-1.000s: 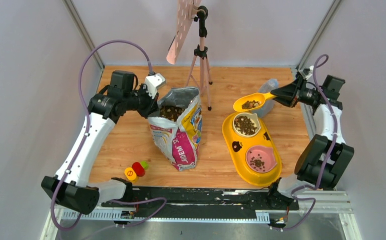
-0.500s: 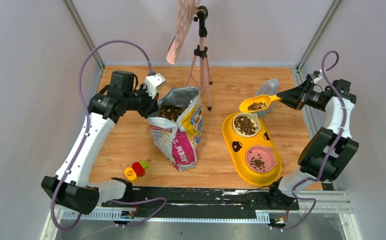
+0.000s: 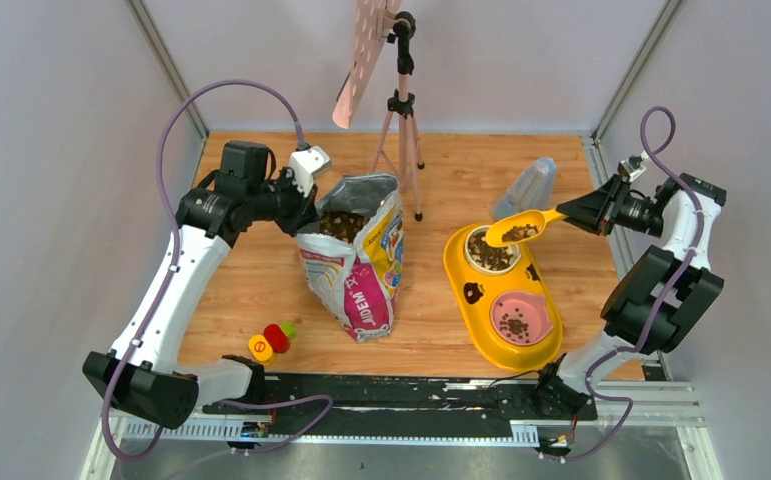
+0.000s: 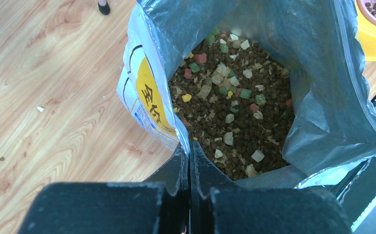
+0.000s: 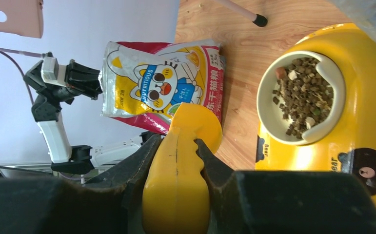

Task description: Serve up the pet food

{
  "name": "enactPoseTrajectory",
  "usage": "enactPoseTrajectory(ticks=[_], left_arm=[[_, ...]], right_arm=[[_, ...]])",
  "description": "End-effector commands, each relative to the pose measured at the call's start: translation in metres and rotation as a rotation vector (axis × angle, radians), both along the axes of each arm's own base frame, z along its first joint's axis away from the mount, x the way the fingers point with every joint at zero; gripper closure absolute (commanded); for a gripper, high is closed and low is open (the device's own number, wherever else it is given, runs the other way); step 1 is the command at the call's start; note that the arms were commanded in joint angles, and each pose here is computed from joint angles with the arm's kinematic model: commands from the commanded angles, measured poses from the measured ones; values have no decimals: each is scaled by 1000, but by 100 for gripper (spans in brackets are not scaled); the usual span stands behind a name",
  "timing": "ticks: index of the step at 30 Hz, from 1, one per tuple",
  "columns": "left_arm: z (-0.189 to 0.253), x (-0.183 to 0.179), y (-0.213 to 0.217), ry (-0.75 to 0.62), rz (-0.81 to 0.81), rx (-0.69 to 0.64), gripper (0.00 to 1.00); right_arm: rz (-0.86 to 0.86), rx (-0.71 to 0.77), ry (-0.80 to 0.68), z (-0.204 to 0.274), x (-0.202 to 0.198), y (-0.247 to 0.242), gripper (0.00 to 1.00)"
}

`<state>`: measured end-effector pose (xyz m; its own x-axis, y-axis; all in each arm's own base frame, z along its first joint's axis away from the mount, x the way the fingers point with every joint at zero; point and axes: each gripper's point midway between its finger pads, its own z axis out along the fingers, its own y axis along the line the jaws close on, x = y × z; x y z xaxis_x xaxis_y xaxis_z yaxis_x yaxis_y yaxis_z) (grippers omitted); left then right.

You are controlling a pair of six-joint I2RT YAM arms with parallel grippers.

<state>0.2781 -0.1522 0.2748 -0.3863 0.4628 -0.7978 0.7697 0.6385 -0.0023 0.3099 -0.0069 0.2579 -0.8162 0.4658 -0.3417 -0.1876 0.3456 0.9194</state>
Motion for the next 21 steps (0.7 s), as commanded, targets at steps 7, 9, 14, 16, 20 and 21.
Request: enactPoseTrajectory(ticks=[7, 9, 14, 16, 20, 21], left_arm=[[52, 15, -19, -184, -54, -122, 100], [54, 16, -19, -187, -52, -124, 100], [55, 19, -19, -187, -52, -121, 100], [54, 19, -20, -186, -52, -121, 100], [53, 20, -20, -183, -53, -121, 100], [53, 20, -20, -183, -52, -120, 100]], right_arm=[[-3, -112, -43, -9, -9, -17, 100], [-10, -120, -42, -11, -9, -20, 100], [-20, -149, -32, -19, -12, -28, 100], [-21, -164, -26, -23, -13, -31, 100], [-25, -172, -13, -30, -17, -34, 100], [-23, -175, -9, -32, -19, -34, 100]])
